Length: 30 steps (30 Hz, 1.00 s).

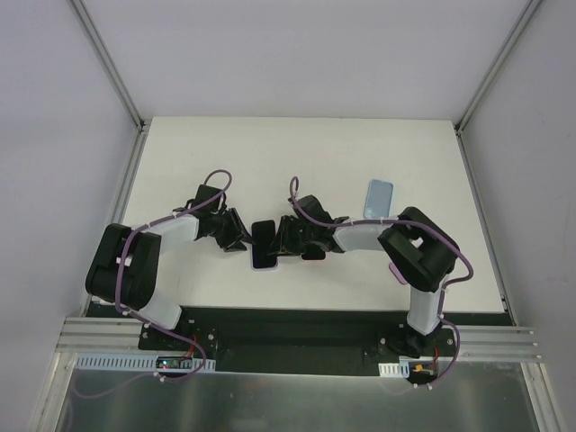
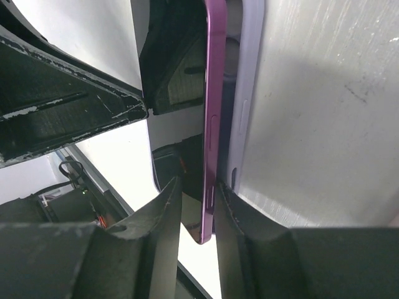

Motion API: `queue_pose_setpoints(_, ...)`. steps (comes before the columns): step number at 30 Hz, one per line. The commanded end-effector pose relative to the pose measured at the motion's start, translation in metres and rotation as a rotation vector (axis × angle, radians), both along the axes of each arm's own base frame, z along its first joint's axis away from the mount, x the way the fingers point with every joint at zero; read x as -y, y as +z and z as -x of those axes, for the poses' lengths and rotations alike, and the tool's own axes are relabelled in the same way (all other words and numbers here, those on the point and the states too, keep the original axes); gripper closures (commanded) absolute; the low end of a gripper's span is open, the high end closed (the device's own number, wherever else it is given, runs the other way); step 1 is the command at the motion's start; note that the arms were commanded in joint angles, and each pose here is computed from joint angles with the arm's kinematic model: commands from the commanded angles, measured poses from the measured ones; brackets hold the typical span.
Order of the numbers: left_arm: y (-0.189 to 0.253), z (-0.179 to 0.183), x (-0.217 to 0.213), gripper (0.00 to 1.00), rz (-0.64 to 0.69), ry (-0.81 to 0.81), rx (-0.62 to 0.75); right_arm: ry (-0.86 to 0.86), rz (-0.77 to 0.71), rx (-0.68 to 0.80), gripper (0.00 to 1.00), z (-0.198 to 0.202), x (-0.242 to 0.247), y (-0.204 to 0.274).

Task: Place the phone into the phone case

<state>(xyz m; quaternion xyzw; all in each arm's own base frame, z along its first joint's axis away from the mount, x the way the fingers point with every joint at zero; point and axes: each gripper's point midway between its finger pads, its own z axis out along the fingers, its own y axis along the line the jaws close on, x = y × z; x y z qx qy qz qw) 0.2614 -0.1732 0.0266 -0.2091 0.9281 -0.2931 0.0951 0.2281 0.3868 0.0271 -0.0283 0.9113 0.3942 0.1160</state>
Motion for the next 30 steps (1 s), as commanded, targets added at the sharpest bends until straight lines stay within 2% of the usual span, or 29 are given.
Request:
queue_pose_setpoints(1, 0.001, 0.003, 0.002, 0.64, 0.001, -0.011, -0.006, 0.01, 0.087, 0.008, 0.7, 0.006, 0.013, -0.001)
queue_pose_setpoints(16, -0.016, 0.01, 0.007, 0.66, -0.025, -0.082, -0.039, -0.031, 0.111, 0.099, 0.53, 0.003, 0.029, 0.037)
queue_pose_setpoints(21, -0.017, 0.009, 0.004, 0.66, -0.046, -0.073, -0.027, -0.046, 0.164, 0.114, 0.42, 0.002, 0.04, 0.038)
queue_pose_setpoints(25, -0.016, 0.008, 0.006, 0.66, -0.042, -0.076, -0.024, -0.058, 0.181, 0.129, 0.26, 0.0, 0.044, 0.039)
queue_pose_setpoints(30, -0.015, 0.009, 0.008, 0.64, -0.036, -0.083, -0.024, -0.045, 0.186, 0.126, 0.23, -0.001, 0.043, 0.037)
